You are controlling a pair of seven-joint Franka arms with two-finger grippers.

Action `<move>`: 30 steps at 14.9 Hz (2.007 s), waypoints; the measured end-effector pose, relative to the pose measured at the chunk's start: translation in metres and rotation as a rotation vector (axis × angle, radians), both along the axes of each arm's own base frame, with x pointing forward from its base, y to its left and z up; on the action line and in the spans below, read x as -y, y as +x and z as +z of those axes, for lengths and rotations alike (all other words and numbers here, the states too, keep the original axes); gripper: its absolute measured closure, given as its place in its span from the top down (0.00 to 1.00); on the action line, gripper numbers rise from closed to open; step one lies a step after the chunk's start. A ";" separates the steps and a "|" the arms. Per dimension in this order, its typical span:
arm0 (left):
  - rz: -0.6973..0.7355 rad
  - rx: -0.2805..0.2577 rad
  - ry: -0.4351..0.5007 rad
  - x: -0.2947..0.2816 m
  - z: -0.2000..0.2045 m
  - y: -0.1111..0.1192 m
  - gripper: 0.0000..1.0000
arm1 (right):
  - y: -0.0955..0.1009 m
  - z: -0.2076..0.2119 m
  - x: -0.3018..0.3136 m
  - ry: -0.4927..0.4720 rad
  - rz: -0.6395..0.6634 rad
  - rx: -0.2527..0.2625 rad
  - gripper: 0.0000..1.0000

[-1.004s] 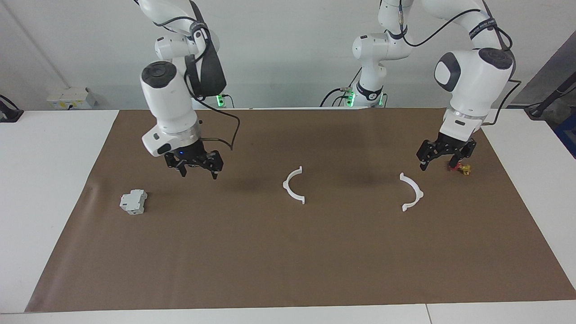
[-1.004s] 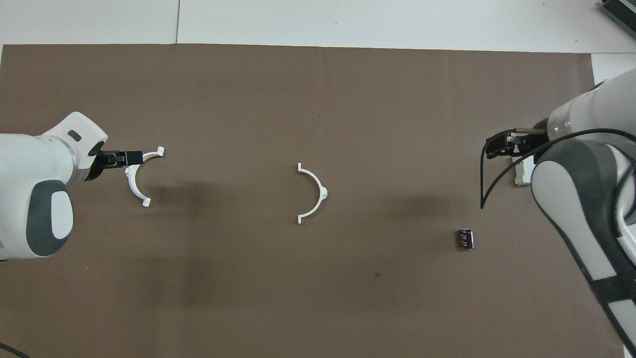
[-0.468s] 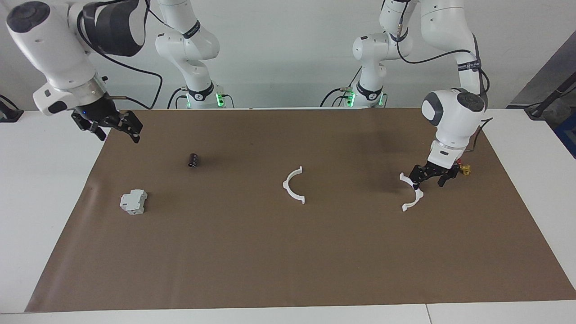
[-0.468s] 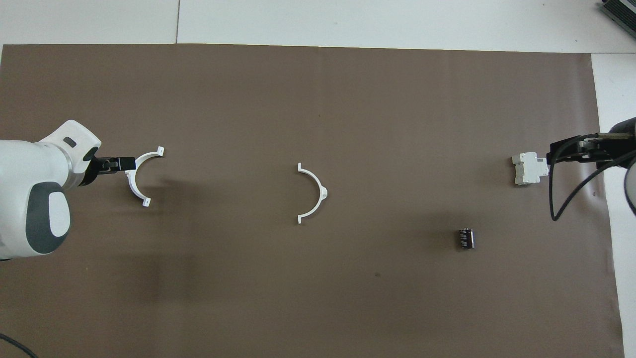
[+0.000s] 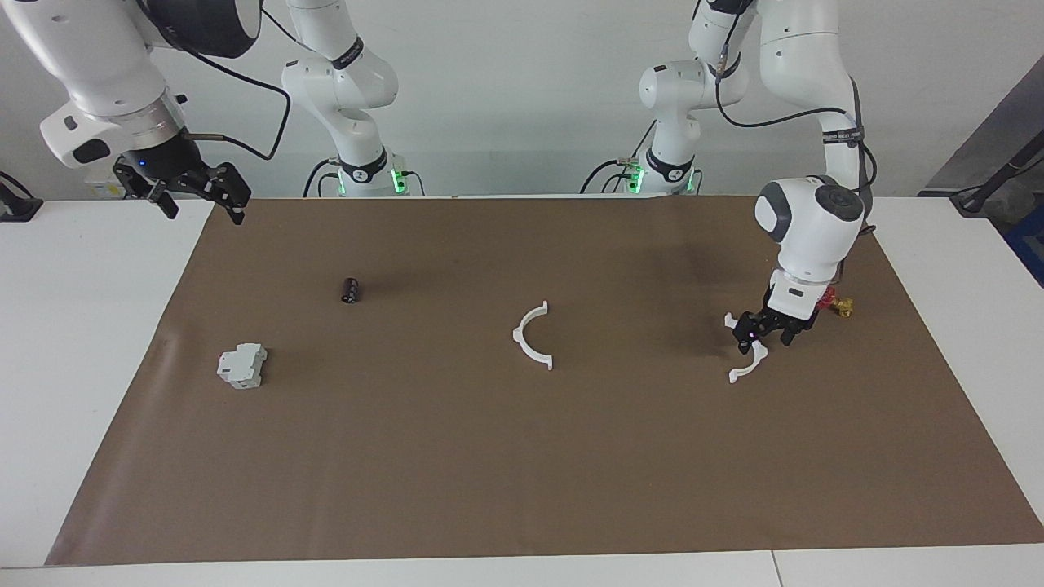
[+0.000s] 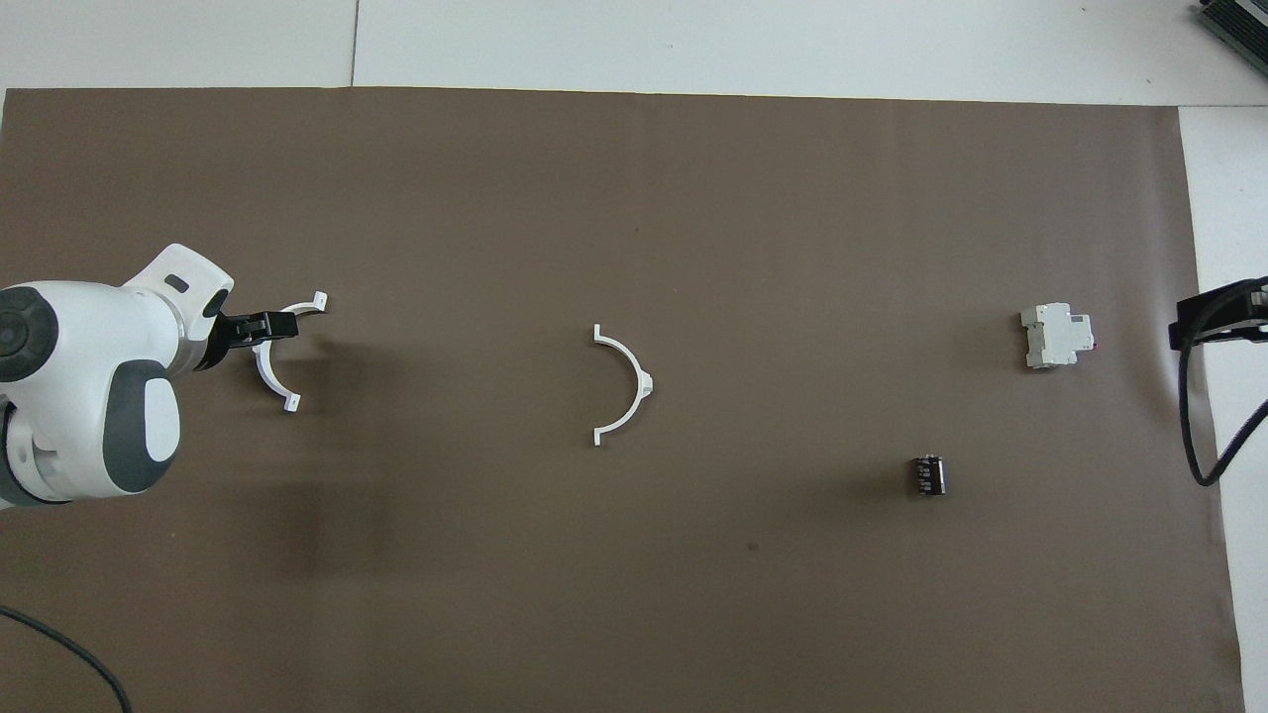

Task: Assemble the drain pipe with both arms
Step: 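Lift the other white clamp half with the left gripper, then carry the held clamp half with the left gripper to the centre half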

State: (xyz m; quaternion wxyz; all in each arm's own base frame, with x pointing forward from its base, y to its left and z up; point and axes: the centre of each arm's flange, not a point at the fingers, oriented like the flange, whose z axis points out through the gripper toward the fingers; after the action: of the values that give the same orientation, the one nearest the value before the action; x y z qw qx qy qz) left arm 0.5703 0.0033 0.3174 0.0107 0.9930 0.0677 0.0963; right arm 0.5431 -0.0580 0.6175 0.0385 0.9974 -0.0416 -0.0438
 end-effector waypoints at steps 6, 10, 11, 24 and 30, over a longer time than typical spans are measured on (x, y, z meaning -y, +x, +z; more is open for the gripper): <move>0.000 -0.006 0.000 0.000 -0.004 0.000 1.00 | 0.002 0.003 -0.019 0.034 0.005 0.011 1.00; 0.000 -0.007 0.000 0.000 -0.007 0.000 1.00 | 0.002 0.006 -0.024 0.038 0.004 0.019 1.00; -0.001 -0.007 0.000 0.000 -0.007 0.000 1.00 | 0.002 0.006 -0.025 0.038 0.004 0.019 1.00; -0.003 0.030 -0.001 0.001 -0.023 -0.003 0.52 | 0.002 0.006 -0.021 0.056 -0.007 0.020 1.00; -0.019 0.030 -0.002 0.010 -0.014 0.002 0.21 | 0.002 0.006 -0.019 0.055 -0.011 0.020 1.00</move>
State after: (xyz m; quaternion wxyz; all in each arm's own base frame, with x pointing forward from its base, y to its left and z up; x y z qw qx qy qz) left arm 0.5723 -0.0070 0.3029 0.0134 0.9920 0.0581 0.1109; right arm 0.5451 -0.0388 0.6239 0.0106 0.9983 -0.0461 -0.0352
